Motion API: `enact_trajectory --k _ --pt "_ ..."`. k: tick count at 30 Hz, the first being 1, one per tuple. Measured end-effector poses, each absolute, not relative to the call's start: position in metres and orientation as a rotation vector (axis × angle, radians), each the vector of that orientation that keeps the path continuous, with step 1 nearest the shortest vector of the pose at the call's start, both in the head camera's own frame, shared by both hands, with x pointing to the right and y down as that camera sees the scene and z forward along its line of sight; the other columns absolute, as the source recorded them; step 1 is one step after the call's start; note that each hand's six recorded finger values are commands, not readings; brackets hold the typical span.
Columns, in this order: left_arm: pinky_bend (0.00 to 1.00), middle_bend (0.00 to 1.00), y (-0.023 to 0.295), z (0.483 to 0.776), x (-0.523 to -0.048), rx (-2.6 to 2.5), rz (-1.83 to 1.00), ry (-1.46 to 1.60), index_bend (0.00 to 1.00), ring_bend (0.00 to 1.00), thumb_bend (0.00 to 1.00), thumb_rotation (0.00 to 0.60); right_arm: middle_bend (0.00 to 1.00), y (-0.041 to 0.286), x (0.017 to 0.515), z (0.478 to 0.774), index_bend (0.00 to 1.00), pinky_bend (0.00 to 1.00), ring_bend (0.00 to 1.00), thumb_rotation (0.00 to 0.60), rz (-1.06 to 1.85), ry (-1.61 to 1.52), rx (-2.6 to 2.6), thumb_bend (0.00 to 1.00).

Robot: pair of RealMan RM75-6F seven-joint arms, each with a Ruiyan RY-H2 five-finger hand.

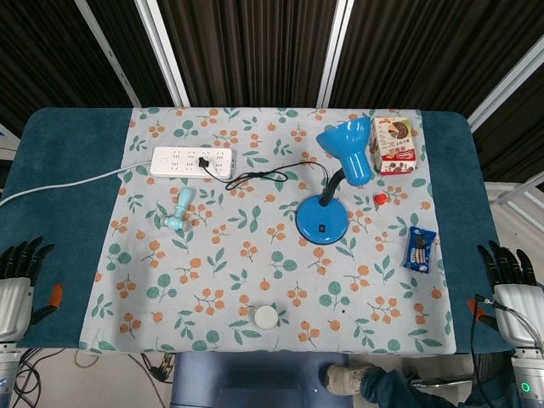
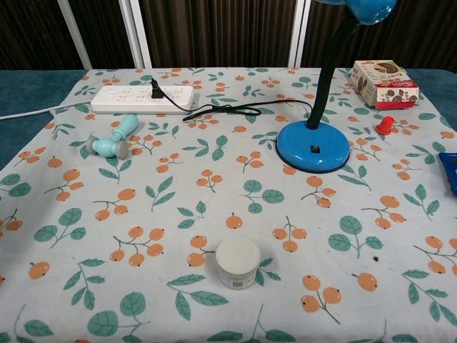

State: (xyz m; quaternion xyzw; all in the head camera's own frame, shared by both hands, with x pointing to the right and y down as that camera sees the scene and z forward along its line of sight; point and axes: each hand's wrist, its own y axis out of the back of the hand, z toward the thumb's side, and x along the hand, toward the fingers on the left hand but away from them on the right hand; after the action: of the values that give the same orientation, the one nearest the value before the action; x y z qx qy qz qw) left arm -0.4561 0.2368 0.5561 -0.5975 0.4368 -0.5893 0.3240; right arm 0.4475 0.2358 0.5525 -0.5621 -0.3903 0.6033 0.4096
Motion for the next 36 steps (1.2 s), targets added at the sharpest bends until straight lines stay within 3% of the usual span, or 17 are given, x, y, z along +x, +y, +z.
enact_trajectory --k 27,36 --pt "0.00 0.04 0.240 0.558 -0.459 -1.558 -1.558 1.149 0.14 0.03 0.43 0.600 0.05 0.238 0.447 0.555 0.00 0.00 0.08 0.600 1.561 -0.967 -1.442 0.26" --pt "0.00 0.04 0.240 0.558 -0.459 -1.557 -1.549 1.171 0.14 0.03 0.43 0.600 0.06 0.243 0.442 0.563 0.00 0.25 0.17 0.600 1.581 -0.915 -1.487 0.26"
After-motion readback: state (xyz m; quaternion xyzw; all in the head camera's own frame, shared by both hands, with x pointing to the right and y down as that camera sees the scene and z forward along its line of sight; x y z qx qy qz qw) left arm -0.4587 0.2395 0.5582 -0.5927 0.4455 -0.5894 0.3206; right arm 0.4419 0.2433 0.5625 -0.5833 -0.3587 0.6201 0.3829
